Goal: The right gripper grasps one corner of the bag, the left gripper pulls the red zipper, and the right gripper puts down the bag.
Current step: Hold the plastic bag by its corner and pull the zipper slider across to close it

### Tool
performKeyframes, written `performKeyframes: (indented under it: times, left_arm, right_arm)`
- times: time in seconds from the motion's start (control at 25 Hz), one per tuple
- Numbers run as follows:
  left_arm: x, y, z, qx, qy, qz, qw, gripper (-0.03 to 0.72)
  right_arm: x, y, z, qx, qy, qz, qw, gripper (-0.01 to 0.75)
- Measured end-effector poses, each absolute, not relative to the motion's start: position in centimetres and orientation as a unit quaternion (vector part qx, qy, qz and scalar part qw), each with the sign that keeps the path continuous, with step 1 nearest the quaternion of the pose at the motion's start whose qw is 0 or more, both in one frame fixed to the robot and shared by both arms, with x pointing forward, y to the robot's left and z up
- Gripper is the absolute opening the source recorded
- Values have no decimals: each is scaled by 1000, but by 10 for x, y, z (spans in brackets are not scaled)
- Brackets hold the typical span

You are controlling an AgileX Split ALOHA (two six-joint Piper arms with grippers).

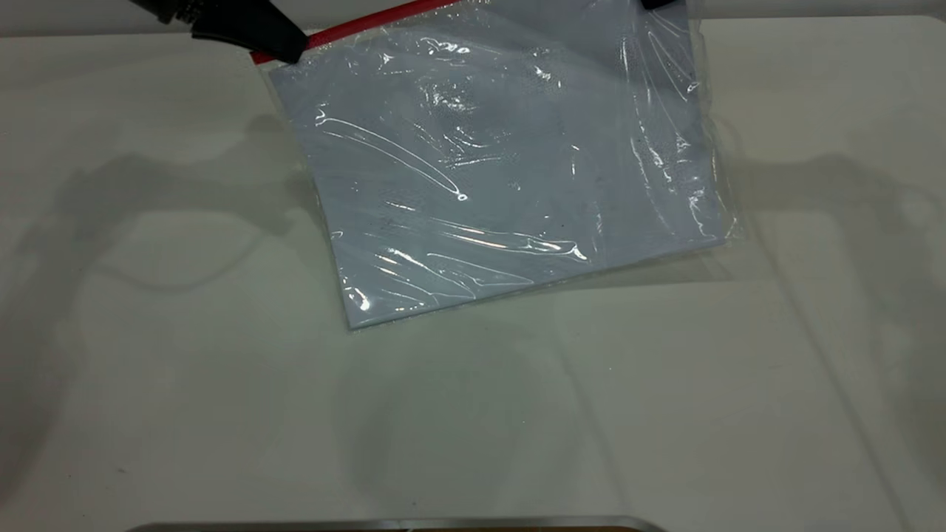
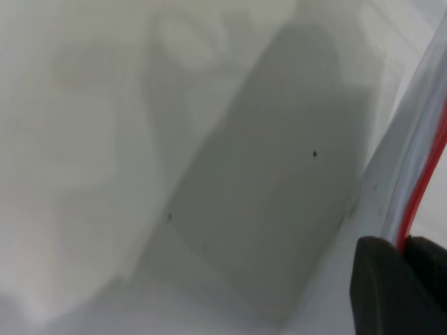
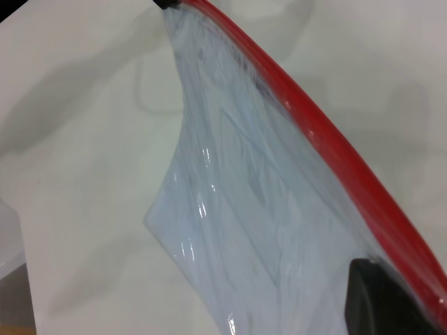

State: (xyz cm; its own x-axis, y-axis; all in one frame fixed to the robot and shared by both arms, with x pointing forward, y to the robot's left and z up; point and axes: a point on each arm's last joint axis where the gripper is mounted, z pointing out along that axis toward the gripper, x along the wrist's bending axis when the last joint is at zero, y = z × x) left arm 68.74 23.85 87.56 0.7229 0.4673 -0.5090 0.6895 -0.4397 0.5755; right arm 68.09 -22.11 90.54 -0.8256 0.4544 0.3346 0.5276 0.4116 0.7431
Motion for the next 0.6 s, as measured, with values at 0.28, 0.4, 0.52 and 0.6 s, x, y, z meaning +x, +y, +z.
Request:
performKeyframes:
  times: [0.28, 0.4, 0.52, 0.6]
  left_arm:
    - [687, 245, 886, 838, 356, -133, 391, 65]
    - [688, 246, 906, 839, 360, -113, 391, 104]
    - [690, 251, 935, 842, 360, -64, 397, 186]
    - [689, 252, 961, 843, 355, -25, 404, 257]
  right_arm:
    - [682, -223, 906, -299, -836, -460, 35, 35]
    - [684, -223, 906, -304, -833, -462, 30, 35]
    - [685, -224, 905, -308, -834, -457, 23, 35]
    - [686, -224, 904, -312, -834, -455, 21, 35]
